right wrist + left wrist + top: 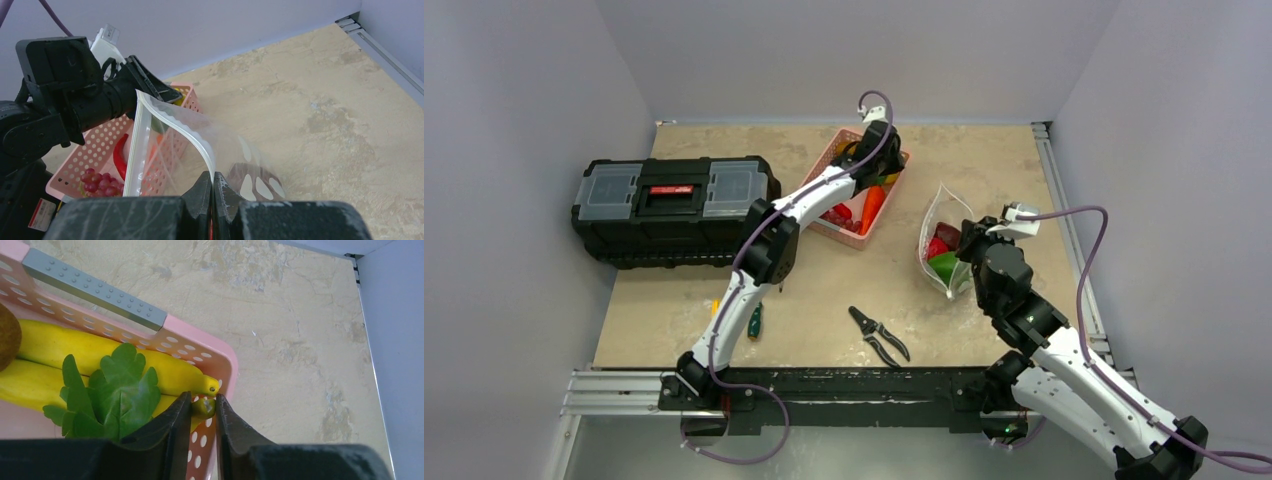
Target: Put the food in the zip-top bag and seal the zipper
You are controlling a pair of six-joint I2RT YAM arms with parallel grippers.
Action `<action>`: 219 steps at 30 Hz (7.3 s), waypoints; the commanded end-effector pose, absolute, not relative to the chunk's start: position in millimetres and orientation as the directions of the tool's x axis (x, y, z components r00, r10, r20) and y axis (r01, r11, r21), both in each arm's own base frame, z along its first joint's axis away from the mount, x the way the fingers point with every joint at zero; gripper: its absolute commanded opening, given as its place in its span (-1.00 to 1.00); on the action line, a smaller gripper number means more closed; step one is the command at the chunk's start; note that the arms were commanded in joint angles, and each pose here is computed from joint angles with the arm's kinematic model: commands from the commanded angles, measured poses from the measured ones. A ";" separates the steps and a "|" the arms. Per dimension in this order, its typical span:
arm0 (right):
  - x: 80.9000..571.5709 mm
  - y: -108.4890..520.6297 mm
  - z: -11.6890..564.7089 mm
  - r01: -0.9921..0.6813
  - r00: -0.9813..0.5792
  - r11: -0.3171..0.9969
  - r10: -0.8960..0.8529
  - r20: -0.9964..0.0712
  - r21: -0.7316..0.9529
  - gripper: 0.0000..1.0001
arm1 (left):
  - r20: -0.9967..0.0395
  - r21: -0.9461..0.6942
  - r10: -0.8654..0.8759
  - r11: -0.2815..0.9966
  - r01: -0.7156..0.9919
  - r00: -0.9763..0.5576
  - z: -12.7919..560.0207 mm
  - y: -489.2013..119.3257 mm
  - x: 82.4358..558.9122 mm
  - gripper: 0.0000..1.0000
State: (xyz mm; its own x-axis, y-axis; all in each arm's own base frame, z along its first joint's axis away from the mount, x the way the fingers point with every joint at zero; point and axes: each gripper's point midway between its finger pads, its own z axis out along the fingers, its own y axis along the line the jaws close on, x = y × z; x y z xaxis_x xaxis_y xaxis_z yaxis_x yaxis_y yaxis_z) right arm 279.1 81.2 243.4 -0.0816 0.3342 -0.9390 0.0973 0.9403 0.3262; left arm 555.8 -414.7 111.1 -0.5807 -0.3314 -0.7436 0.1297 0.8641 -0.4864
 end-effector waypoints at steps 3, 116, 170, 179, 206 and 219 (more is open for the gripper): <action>281.1 83.6 258.2 0.067 -0.035 0.934 0.355 -0.934 0.352 -1.00 | -0.792 -0.460 -0.322 0.873 0.161 -0.519 142.5 -404.7 568.7 -0.87; 278.4 185.2 251.1 -0.406 -0.238 0.864 0.215 -0.947 0.298 -1.00 | -0.822 -0.462 0.251 0.230 0.857 -0.511 255.2 -408.5 228.2 -1.00; 284.8 137.5 255.9 -0.180 -0.159 0.935 0.280 -0.947 0.307 -1.00 | -0.768 -0.183 -0.095 0.980 0.075 -0.633 206.1 -255.9 400.4 -0.01; 285.8 135.8 255.6 -0.168 -0.158 0.938 0.278 -0.947 0.304 -1.00 | -0.697 0.001 0.003 1.000 0.003 -0.717 163.7 -248.3 431.9 -0.04; 284.2 138.2 257.6 -0.185 -0.156 0.932 0.284 -0.946 0.310 -1.00 | -0.425 0.017 0.018 1.000 0.012 -0.905 73.5 -213.7 442.6 -0.11; 285.5 139.1 256.1 -0.185 -0.161 0.933 0.280 -0.946 0.308 -1.00 | -0.438 -0.040 0.032 0.998 0.055 -0.899 92.8 -218.8 437.3 -0.99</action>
State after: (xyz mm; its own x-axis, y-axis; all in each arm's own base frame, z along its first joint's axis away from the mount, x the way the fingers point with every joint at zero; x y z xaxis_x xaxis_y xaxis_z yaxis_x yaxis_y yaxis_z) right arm 283.5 138.6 240.2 -0.2030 0.2425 -0.9487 -0.1819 0.9427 0.2798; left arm 433.4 -212.1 58.7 -0.9239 0.0345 -0.3811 0.0304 0.9994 0.0169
